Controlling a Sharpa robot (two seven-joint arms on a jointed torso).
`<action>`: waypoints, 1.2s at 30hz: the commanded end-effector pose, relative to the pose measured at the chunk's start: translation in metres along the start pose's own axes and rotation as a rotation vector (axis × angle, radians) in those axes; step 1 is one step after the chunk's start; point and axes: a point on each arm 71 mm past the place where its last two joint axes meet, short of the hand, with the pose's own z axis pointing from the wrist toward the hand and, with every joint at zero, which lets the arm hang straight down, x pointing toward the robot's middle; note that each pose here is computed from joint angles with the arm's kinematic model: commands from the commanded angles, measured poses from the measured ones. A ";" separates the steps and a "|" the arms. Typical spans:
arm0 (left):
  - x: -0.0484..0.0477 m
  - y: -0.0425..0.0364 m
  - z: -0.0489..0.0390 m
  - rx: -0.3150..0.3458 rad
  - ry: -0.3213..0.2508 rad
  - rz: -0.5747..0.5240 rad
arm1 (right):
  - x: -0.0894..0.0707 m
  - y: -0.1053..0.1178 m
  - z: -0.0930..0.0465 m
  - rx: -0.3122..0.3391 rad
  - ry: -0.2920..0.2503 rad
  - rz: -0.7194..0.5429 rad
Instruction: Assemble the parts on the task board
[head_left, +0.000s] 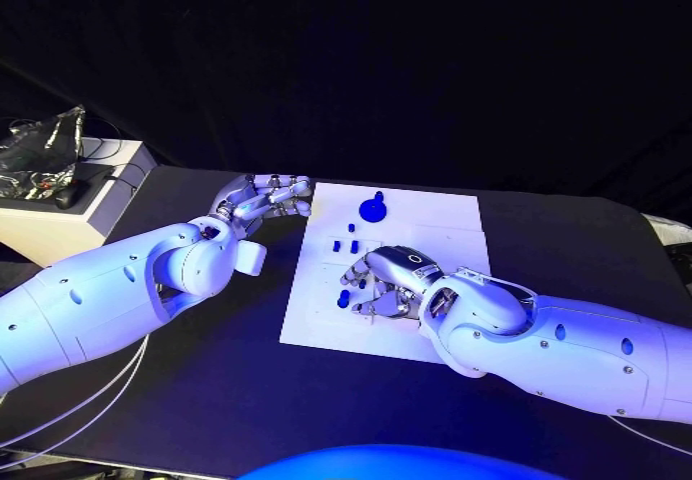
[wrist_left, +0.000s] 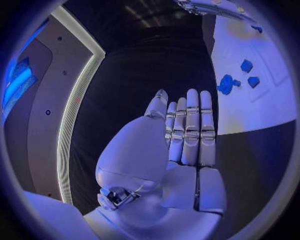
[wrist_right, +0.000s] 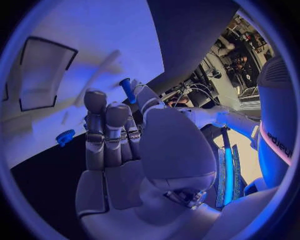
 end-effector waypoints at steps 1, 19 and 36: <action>0.0028 -0.0003 0.0005 0.005 0.020 -0.007 | -0.012 0.000 -0.006 -0.029 -0.115 0.084; 0.0039 0.0005 0.0016 0.006 0.021 -0.008 | -0.054 -0.041 -0.037 0.129 -0.106 0.296; 0.0061 0.0127 -0.0048 -0.010 0.034 -0.023 | -0.069 -0.118 -0.096 0.624 0.210 0.356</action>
